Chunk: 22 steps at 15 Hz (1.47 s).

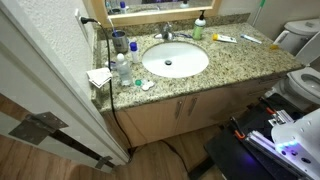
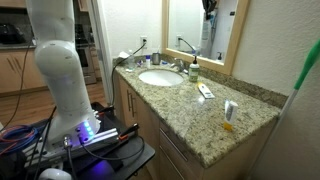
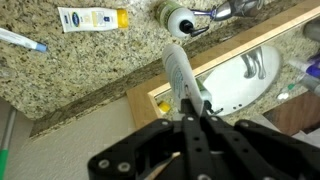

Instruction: Pick up the pump bottle and place it upright, close the faucet, move the white and blue tube to the left side of the counter

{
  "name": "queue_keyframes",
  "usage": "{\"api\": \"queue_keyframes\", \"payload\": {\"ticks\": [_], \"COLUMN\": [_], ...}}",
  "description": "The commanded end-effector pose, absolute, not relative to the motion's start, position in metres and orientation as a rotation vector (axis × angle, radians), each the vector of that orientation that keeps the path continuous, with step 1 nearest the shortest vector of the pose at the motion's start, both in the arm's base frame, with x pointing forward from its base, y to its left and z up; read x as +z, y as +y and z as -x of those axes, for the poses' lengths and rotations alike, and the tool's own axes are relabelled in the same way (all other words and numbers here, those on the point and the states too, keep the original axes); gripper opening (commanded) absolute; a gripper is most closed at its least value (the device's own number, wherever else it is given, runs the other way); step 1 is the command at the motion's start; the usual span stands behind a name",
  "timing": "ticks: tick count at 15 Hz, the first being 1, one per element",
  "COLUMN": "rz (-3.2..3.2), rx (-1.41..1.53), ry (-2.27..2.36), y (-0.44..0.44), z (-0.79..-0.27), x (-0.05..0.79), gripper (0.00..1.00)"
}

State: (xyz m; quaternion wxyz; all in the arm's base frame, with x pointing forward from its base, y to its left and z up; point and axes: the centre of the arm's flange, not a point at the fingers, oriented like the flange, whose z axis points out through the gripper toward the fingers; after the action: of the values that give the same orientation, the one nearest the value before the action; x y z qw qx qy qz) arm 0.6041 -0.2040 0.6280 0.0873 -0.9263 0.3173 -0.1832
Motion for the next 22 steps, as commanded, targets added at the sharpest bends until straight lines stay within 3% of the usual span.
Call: {"api": "queue_keyframes", "payload": {"ticks": [1, 6, 7, 12, 19, 22], "rz": [2.876, 2.996, 2.954, 2.971, 2.943, 2.949], "rx": [-0.521, -0.427, -0.456, -0.414, -0.143, -0.151], "ry": [0.684, 0.299, 0.43, 0.393, -0.133, -0.104], "y": [-0.139, -0.027, -0.044, -0.031, 0.135, 0.149], "z": [-0.605, -0.599, -0.619, -0.62, -0.63, -0.62], "x": [0.625, 0.61, 0.616, 0.607, 0.548, 0.541], "gripper": [0.01, 0.01, 0.01, 0.01, 0.01, 0.04]}}
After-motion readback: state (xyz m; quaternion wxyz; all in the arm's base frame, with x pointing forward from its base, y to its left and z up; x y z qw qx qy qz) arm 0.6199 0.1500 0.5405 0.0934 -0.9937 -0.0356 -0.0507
